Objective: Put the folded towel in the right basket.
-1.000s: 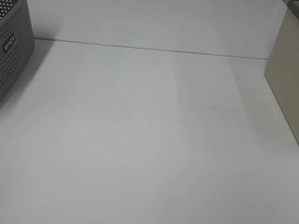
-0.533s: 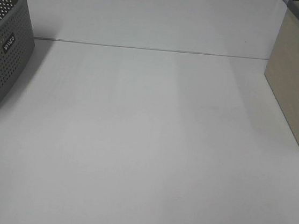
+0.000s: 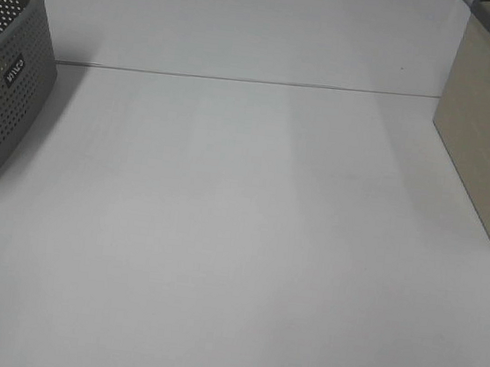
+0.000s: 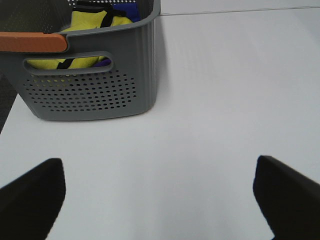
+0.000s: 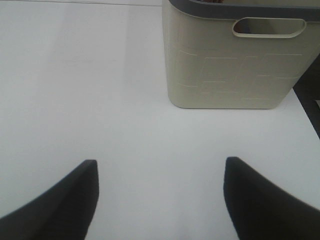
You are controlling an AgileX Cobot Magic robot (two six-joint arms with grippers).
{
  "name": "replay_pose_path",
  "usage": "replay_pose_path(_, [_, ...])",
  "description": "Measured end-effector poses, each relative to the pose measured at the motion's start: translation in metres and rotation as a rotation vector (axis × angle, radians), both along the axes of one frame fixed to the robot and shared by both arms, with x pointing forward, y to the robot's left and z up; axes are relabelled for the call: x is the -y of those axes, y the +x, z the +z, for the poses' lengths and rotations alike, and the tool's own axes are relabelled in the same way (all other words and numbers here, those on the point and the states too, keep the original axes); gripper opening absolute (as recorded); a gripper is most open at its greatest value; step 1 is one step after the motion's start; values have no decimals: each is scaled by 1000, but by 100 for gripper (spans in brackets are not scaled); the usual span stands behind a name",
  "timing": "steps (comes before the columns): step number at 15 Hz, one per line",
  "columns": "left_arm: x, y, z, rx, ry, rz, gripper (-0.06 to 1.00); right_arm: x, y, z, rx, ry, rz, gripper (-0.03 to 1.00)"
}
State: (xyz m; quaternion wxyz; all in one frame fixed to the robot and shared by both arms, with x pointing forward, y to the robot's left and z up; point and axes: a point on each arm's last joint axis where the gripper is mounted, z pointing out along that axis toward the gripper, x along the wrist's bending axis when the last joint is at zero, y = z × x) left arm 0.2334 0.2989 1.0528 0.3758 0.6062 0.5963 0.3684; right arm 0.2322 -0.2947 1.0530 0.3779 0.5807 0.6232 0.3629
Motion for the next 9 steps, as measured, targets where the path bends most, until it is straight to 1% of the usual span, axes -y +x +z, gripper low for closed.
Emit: replay_pose_path(9, [0, 0, 0, 0, 0, 0, 97, 0, 0, 0, 0, 0, 0, 67])
